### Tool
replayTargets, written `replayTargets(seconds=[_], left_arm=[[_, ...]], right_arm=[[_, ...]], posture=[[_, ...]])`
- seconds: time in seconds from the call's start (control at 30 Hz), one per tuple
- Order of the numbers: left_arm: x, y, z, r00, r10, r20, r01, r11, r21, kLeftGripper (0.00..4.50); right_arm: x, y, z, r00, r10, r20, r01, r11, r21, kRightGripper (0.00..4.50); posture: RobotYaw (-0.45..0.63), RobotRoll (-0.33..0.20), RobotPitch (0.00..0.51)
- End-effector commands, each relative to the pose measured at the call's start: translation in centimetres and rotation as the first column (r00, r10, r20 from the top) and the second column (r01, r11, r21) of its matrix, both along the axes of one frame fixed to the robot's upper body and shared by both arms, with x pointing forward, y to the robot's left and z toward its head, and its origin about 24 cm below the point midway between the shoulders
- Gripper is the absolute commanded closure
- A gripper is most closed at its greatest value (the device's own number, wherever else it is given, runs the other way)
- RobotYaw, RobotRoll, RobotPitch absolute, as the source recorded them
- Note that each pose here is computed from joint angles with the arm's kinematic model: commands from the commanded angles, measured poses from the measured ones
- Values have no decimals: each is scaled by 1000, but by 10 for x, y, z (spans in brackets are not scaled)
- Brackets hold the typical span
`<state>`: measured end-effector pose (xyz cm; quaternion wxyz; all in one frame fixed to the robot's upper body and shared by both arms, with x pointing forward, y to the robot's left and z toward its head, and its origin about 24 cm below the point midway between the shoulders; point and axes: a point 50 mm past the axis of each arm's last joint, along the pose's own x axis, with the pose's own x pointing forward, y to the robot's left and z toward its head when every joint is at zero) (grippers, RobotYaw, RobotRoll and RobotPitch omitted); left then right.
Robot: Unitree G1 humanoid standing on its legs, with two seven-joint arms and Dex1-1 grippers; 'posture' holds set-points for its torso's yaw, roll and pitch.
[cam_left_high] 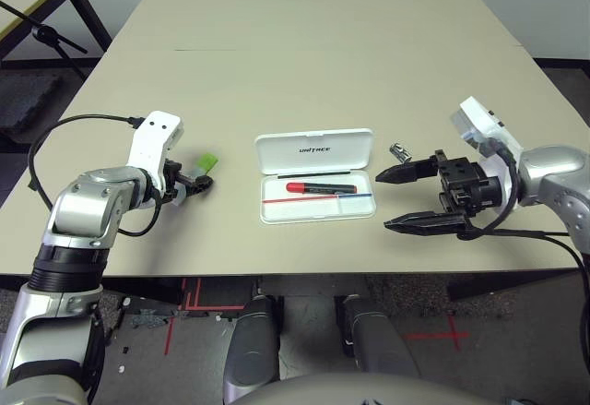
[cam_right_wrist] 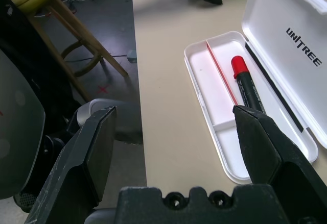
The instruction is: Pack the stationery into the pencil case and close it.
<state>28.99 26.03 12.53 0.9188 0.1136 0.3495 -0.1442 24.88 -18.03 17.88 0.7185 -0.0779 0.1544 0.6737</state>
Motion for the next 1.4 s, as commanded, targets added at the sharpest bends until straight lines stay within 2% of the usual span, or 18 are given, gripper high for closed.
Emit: replayTargets(seconds=[0.03, 0.1, 0.13, 0.27, 0.4, 0.47, 0.53, 0.6, 0.73, 1.03, 1.2, 1.4], left_arm=[[-2, 2, -3, 999, 9, -44, -9, 1000, 9, 2564], [-3, 5, -1, 999, 8, -45, -7, 1000, 14, 3322], [-3, 6, 1, 999, 2, -41, -1, 1000, 16, 3429], [-7, 7, 8, 991, -128, 31, 127, 992, 12, 3421], [-21, 16, 12, 946, -320, 61, 317, 947, 57, 3421], [-28, 15, 16, 893, -438, 101, 433, 899, 61, 3421], [-40, 11, 22, 811, -573, 119, 569, 820, 63, 3421], [-48, 11, 26, 765, -637, 89, 631, 771, 86, 3421], [-54, 4, 36, 705, -706, 61, 699, 707, 109, 3421], [-50, -43, 51, 607, -790, 84, 780, 613, 126, 3421], [-41, -83, 52, 561, -821, 107, 814, 570, 110, 3421], [-26, -118, 48, 505, -856, 112, 852, 515, 99, 3421]], right_arm=[[-2, 4, 0, 1000, 16, 17, -16, 1000, -8, 0], [-1, 4, 0, 1000, 15, 18, -15, 1000, -8, 0], [-1, 4, -1, 1000, 15, 19, -15, 1000, -9, 0], [0, 5, -2, 1000, 17, 22, -17, 1000, -13, 0], [2, 5, -3, 999, 15, 29, -14, 1000, -18, 0], [2, 6, -4, 999, 15, 30, -14, 1000, -17, 0], [3, 6, -4, 999, 14, 33, -13, 1000, -18, 0], [5, 6, -4, 999, 11, 40, -11, 1000, -20, 0], [7, 9, -4, 999, 12, 47, -11, 1000, -18, 0], [8, 6, -6, 999, 12, 45, -11, 999, -41, 0], [9, 4, -7, 999, -6, 45, 8, 999, -49, 0], [8, 0, -9, 999, -26, 43, 29, 998, -63, 0]], posture=[[-48, 0, 141], [-45, 0, 136], [-44, 0, 135], [-43, 0, 133], [-36, 0, 131], [-33, 0, 130], [-28, 0, 128], [-24, 0, 127], [-19, 0, 127], [-22, 0, 126], [-40, 0, 128], [-63, 0, 135]])
